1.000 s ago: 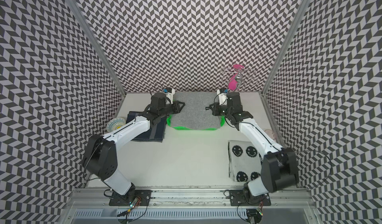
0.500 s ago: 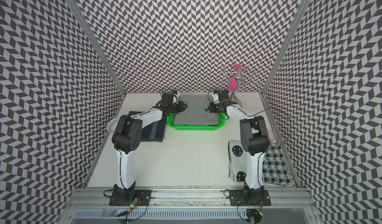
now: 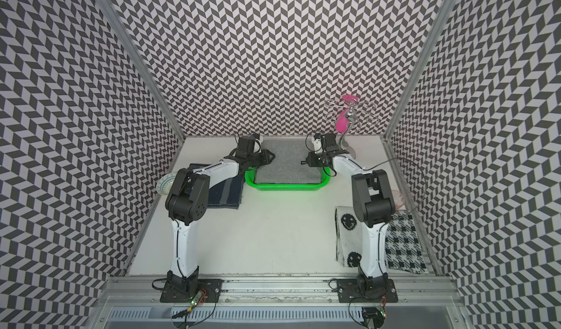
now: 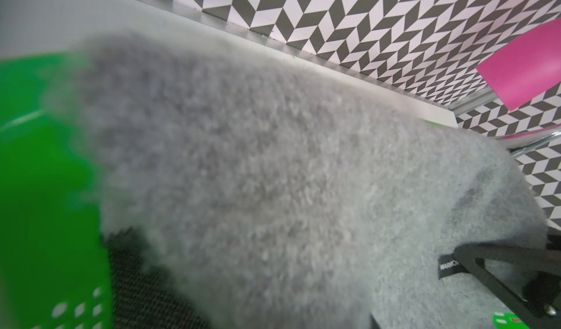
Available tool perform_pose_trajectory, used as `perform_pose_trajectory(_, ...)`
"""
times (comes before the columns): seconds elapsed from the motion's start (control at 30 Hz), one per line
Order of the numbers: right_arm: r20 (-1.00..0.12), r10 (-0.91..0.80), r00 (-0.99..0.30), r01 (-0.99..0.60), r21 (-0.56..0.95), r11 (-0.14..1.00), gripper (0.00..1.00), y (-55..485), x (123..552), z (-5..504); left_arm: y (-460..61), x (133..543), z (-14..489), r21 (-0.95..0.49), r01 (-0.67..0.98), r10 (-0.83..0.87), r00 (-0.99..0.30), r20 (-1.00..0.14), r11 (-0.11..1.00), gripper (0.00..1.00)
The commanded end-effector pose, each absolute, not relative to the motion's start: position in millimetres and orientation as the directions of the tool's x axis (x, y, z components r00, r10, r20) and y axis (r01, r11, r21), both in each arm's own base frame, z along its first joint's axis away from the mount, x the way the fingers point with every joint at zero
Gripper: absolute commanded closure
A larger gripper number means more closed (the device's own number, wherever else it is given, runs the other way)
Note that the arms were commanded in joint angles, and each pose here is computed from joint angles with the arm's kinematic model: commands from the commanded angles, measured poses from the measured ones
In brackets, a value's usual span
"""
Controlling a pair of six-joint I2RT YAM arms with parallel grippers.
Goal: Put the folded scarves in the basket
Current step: Place the scarf in the basket.
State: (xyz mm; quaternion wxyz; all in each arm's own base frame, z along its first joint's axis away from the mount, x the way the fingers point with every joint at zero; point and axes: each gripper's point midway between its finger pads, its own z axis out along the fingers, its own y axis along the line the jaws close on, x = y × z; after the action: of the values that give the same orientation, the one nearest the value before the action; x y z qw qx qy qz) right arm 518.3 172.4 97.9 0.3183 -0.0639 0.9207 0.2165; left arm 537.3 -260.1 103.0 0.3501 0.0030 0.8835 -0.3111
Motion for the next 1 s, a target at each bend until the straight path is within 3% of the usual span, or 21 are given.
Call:
perform_pose_trajectory(0.0, -0.658, 0.037, -0.752, -0.242, 0.327, 0.913, 0.62, 163, 515, 129, -257, 539, 144, -0.511, 0.234, -0.215, -0.709, -0.672, 0.827, 0.57)
perform_pose_trajectory(0.17, -0.658, 0.026, -0.752, -0.186, 0.249, 0.951, 0.55, 144, 509, 136, -248, 534, 140, -0.478, 0.201, -0.196, -0.729, -0.656, 0.855, 0.47)
perform_pose_trajectory(0.33, -0.676, 0.021, -0.736, -0.163, 0.209, 0.964, 0.53, 136, 505, 150, -240, 529, 152, -0.473, 0.193, -0.207, -0.715, -0.668, 0.86, 0.46)
perform_pose_trajectory(0.63, -0.737, -0.005, -0.676, -0.252, 0.225, 0.941, 0.61, 174, 501, 195, -202, 530, 179, -0.295, 0.126, -0.144, -0.654, -0.743, 0.947, 0.44)
perform_pose_trajectory(0.8, -0.736, -0.019, -0.677, -0.314, 0.265, 0.911, 0.64, 195, 513, 178, -203, 517, 189, -0.326, 0.15, -0.162, -0.635, -0.755, 0.933, 0.43)
perform_pose_trajectory(0.97, -0.678, -0.042, -0.734, -0.251, 0.214, 0.944, 0.68, 180, 526, 133, -217, 504, 187, -0.363, 0.186, -0.164, -0.647, -0.745, 0.913, 0.44)
